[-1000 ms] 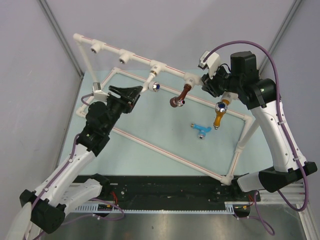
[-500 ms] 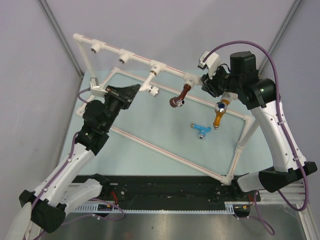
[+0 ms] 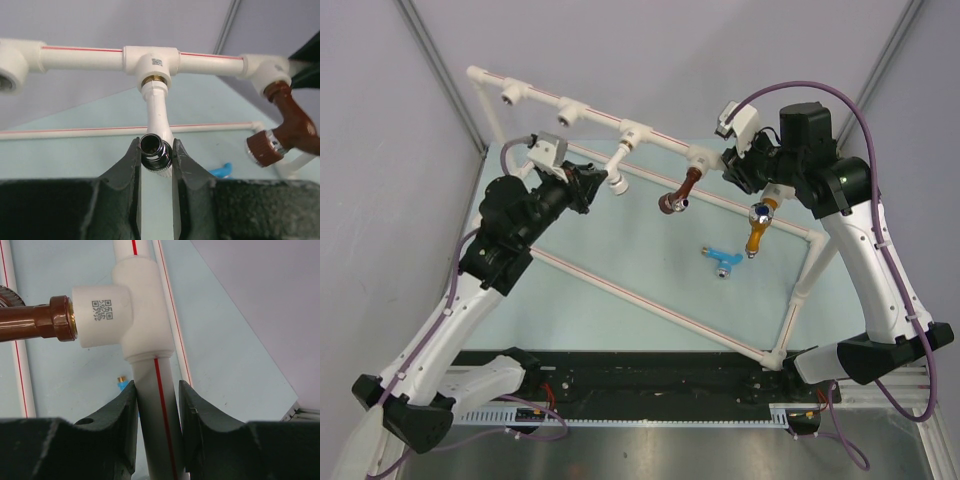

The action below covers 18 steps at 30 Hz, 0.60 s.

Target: Install the water faucets

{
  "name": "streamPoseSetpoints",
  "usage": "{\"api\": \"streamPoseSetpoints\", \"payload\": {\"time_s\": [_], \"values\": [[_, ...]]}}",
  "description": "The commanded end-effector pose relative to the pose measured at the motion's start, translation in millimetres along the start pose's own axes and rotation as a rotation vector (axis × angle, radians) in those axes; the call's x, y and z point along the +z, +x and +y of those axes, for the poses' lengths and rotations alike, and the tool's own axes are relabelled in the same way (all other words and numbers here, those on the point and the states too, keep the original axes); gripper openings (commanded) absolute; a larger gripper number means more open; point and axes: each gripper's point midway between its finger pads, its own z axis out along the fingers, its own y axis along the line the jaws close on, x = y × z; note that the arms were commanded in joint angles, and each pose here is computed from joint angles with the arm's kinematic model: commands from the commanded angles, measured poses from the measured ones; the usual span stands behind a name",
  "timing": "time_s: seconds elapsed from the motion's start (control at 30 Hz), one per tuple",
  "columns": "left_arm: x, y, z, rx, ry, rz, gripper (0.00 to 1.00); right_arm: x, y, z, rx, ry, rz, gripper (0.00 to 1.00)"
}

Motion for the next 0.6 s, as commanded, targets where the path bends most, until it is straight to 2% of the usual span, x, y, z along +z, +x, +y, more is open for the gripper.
{"api": "streamPoseSetpoints", "payload": {"time_s": [0.0, 0.23, 0.33, 0.43, 0.47, 0.53, 0.57], "values": [[-5.4, -5.9, 5.5, 0.561, 0.064, 0.06, 0.0, 2.0, 9.6, -5.3, 0.097, 0.051, 0.044, 0.0], [-6.0, 10.2, 3.7, 0.934, 0.105, 0.172, 0.01, 2.4, 10.9, -5.4, 0.096, 0.053, 0.05, 0.0], [-6.0, 17.8, 6.0, 1.078, 0.088, 0.218, 0.06, 2.7, 12.2, -6.4, 0.097, 0.057, 0.056, 0.0], [-6.1, 23.8, 8.2, 1.189, 0.074, 0.264, 0.18, 3.2, 12.8, -6.8, 0.098, 0.059, 0.058, 0.0], [-6.7, 24.0, 9.9, 1.21, 0.063, 0.272, 0.26, 3.7, 13.4, -6.5, 0.1, 0.058, 0.061, 0.0], [-6.7, 22.2, 6.9, 1.231, 0.071, 0.264, 0.32, 3.8, 13.3, -6.3, 0.099, 0.058, 0.061, 0.0], [-7.7, 16.6, 5.1, 1.229, 0.069, 0.246, 0.43, 4.3, 14.1, -6.3, 0.1, 0.058, 0.065, 0.0]]}}
